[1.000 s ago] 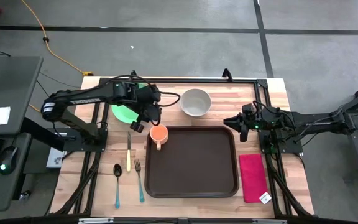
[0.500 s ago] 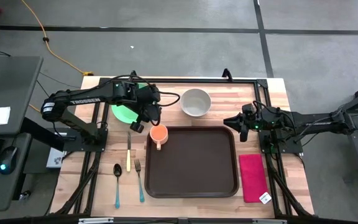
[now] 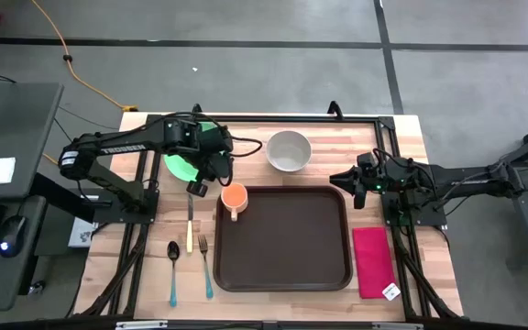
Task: Set up tray
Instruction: Put the green plate under the yellow mug on the brown serving tray
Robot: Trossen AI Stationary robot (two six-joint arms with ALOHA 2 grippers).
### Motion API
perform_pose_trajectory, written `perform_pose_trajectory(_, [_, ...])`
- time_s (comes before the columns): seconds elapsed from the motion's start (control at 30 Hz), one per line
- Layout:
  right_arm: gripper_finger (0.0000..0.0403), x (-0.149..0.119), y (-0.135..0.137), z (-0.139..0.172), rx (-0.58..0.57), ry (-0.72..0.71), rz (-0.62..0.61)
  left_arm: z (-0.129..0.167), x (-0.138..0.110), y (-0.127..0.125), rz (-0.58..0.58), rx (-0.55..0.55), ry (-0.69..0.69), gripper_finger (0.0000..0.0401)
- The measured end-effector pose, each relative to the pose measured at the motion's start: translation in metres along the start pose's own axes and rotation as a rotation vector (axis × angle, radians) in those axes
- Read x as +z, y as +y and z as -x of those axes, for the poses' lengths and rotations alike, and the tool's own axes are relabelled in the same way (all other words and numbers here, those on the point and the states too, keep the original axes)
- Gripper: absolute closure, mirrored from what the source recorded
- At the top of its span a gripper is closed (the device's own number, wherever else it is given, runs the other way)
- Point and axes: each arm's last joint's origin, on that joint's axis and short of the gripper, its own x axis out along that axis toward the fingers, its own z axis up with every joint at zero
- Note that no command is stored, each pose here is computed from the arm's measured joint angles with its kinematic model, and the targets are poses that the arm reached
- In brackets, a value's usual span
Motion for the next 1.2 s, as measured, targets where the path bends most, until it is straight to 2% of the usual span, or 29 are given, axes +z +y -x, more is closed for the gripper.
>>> perform_pose_trajectory(0.53, [0.0348,0.000,0.000,0.000,-0.001,0.002,0.001,0.007,-0.032,-0.017,0.080,0.078,0.014,0.0316])
perform_pose_trajectory(0.9, [0.0347,0.000,0.000,0.000,-0.001,0.001,0.000,-0.020,-0.047,-0.021,0.072,0.166,0.172,0.0316])
perform_pose_trajectory(1.2, [0.0348,0.000,0.000,0.000,-0.001,0.001,0.000,-0.039,-0.054,-0.024,0.088,0.163,0.200,0.0316])
